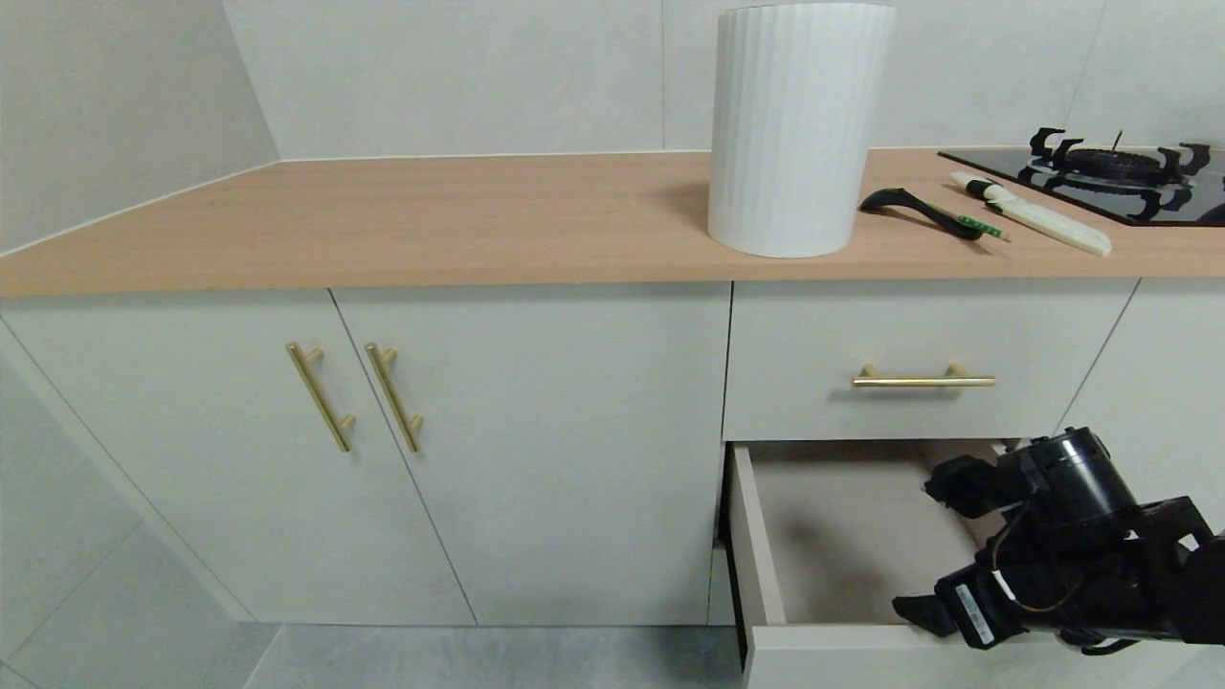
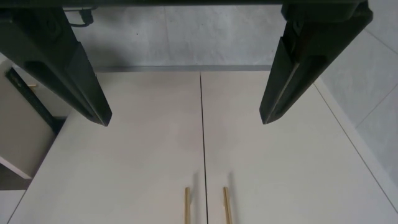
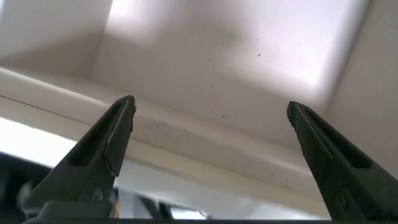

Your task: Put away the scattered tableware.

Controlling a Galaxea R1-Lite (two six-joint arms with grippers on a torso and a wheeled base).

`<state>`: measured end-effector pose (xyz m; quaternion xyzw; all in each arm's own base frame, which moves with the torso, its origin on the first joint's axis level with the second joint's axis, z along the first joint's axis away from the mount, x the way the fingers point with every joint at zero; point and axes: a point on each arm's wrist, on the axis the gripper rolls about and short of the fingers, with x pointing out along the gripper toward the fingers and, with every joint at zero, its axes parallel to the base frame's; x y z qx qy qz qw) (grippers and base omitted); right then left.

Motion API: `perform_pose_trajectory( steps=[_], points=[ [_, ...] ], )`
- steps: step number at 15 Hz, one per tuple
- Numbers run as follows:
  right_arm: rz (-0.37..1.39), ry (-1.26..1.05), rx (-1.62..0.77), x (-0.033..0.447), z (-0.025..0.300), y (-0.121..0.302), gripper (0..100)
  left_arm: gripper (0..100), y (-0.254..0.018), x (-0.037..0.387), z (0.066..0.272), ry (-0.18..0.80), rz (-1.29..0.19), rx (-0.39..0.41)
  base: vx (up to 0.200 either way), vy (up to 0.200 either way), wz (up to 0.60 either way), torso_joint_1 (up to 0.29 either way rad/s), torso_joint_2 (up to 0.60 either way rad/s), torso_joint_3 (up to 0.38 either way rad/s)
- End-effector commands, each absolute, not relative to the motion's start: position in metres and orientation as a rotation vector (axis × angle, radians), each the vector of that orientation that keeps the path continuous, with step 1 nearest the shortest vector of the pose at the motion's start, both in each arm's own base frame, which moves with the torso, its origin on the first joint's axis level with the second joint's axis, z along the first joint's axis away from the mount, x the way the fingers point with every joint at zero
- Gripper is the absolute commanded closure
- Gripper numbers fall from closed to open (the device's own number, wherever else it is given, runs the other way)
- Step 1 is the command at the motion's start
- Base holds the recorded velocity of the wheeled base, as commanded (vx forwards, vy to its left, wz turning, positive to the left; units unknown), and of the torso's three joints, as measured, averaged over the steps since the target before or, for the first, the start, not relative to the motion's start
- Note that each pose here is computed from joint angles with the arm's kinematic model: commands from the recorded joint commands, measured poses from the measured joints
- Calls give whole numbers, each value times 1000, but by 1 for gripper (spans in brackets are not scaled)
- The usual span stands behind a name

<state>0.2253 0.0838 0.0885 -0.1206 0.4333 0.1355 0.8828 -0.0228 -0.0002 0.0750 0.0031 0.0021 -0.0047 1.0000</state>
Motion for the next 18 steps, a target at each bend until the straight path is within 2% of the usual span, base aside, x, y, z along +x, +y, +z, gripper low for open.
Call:
perform_pose_trajectory(
  steps=[1,9,13,17,18],
  points=[
    [303,888,-267,218,97,85,0,0,0,-23,75,5,-9,6,0,0,0,0,0,0],
    [418,1109,-476,182,97,80,0,0,0,-23,75,5,-9,6,0,0,0,0,0,0],
    [423,1109,-488,182,101,81,0,0,0,-23,75,5,-9,6,0,0,0,0,0,0],
    [366,1057,-384,194,114,86,0,0,0,-23,75,5,-9,6,0,0,0,0,0,0],
    [274,966,-182,213,133,95,0,0,0,-23,75,5,-9,6,0,0,0,0,0,0]
  ],
)
